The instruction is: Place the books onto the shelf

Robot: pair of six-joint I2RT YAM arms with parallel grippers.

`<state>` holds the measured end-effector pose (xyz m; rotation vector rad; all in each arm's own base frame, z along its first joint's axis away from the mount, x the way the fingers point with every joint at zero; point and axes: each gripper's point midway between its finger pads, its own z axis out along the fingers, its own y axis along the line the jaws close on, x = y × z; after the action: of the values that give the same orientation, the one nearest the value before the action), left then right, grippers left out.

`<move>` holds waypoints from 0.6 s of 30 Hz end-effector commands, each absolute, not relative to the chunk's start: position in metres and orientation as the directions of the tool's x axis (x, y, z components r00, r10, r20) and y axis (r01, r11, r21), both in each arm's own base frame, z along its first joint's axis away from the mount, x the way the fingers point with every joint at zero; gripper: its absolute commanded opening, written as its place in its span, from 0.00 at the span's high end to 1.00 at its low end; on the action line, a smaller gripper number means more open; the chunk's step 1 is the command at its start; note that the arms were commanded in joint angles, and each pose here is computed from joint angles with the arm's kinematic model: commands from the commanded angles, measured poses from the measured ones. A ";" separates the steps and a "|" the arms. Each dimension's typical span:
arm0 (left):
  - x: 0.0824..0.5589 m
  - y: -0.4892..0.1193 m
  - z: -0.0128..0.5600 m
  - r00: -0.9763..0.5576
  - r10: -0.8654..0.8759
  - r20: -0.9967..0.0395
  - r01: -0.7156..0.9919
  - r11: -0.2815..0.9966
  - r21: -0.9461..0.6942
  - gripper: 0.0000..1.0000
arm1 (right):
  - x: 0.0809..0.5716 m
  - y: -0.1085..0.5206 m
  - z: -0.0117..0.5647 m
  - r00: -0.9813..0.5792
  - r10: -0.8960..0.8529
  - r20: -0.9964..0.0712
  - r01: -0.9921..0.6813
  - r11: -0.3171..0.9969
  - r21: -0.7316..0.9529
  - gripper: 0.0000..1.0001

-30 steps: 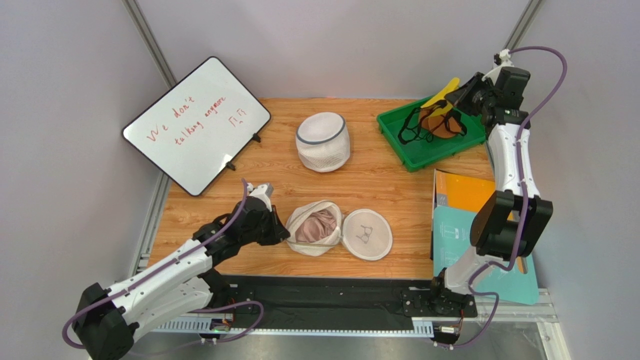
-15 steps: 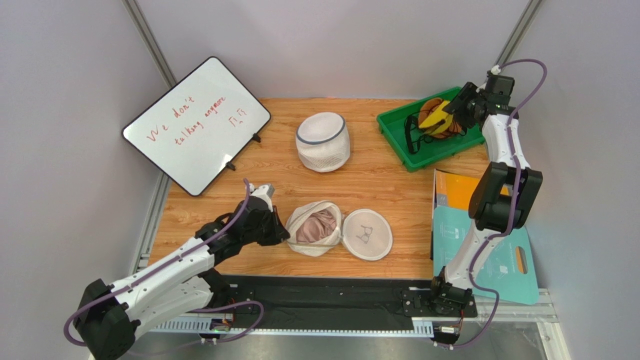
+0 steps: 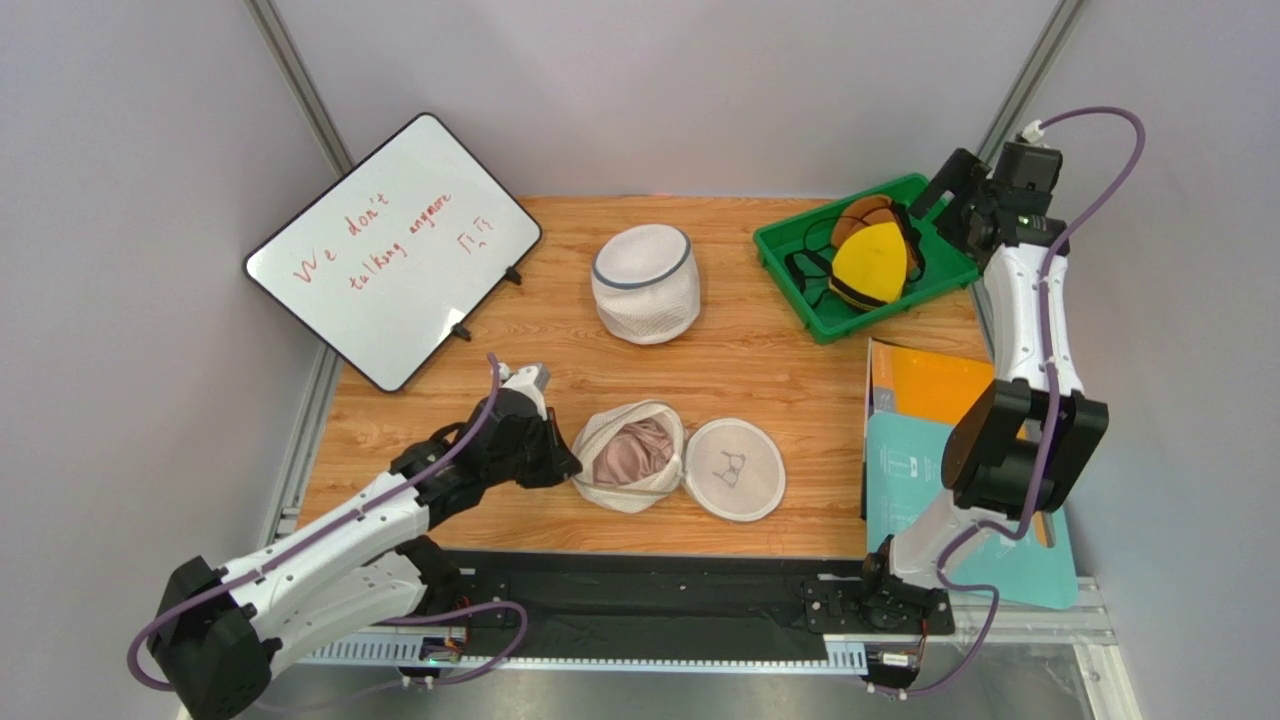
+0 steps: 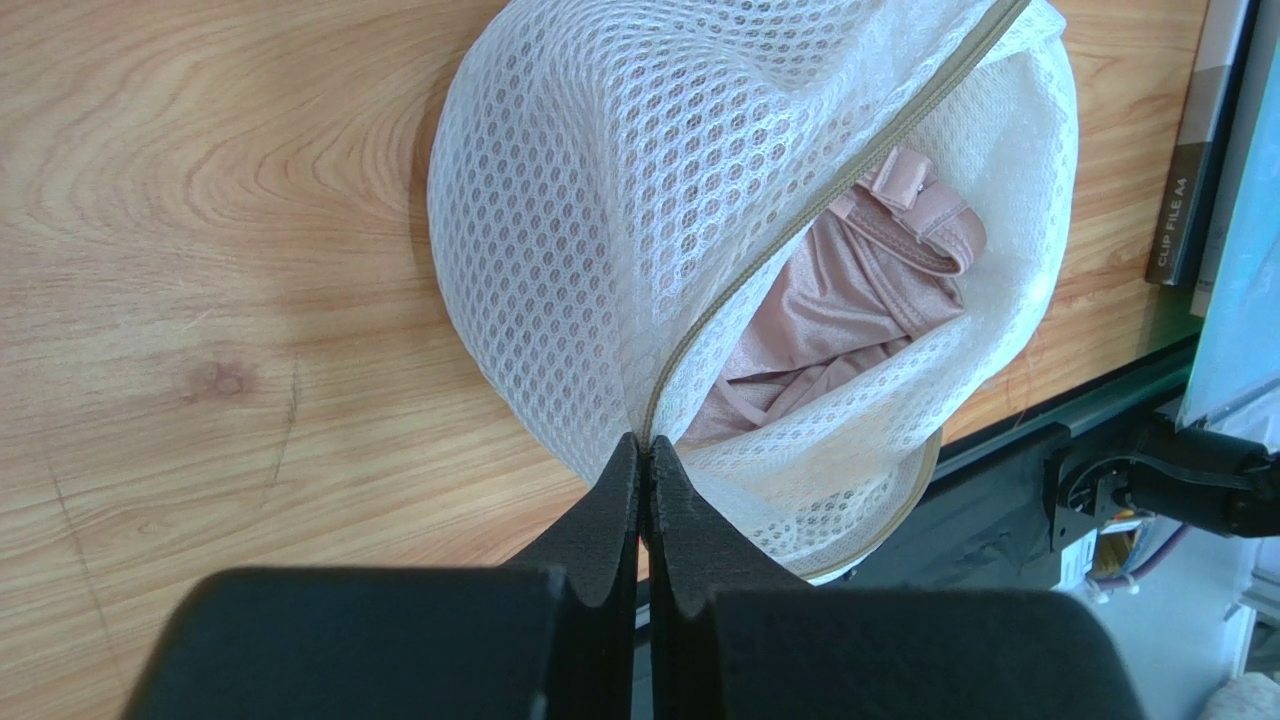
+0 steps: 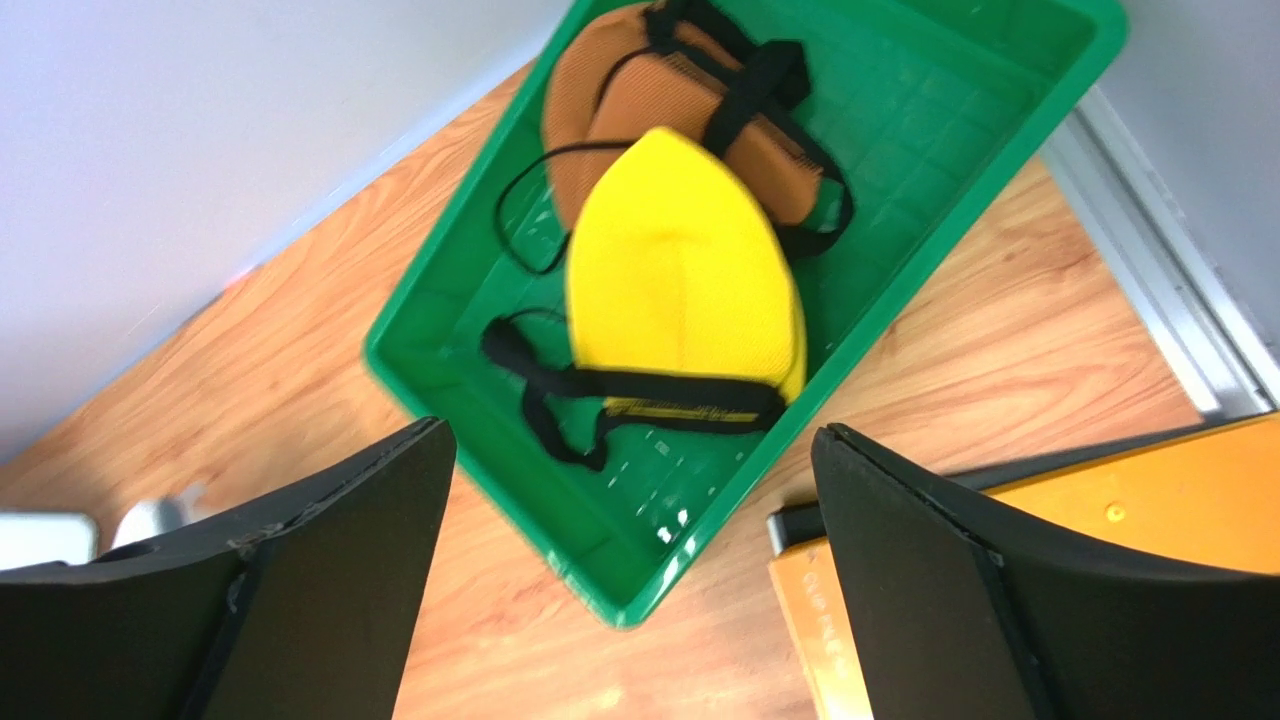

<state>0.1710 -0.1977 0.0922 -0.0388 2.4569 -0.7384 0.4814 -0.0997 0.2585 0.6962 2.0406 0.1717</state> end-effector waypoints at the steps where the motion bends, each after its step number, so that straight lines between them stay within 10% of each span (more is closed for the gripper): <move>1: 0.181 -0.203 0.114 -0.807 -0.223 -0.547 0.144 0.824 -0.548 1.00 | 0.448 -0.042 0.278 -0.454 0.490 -0.744 0.262 0.872 0.414 0.05; 18: 0.180 -0.202 0.113 -0.800 -0.238 -0.551 0.142 0.816 -0.560 1.00 | 0.238 0.256 0.258 -0.675 0.040 -0.737 -0.545 0.647 0.534 0.21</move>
<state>0.1718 -0.1985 0.0984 -0.0458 2.4326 -0.7591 0.2728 0.2099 0.2509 -0.2021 2.1674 0.8374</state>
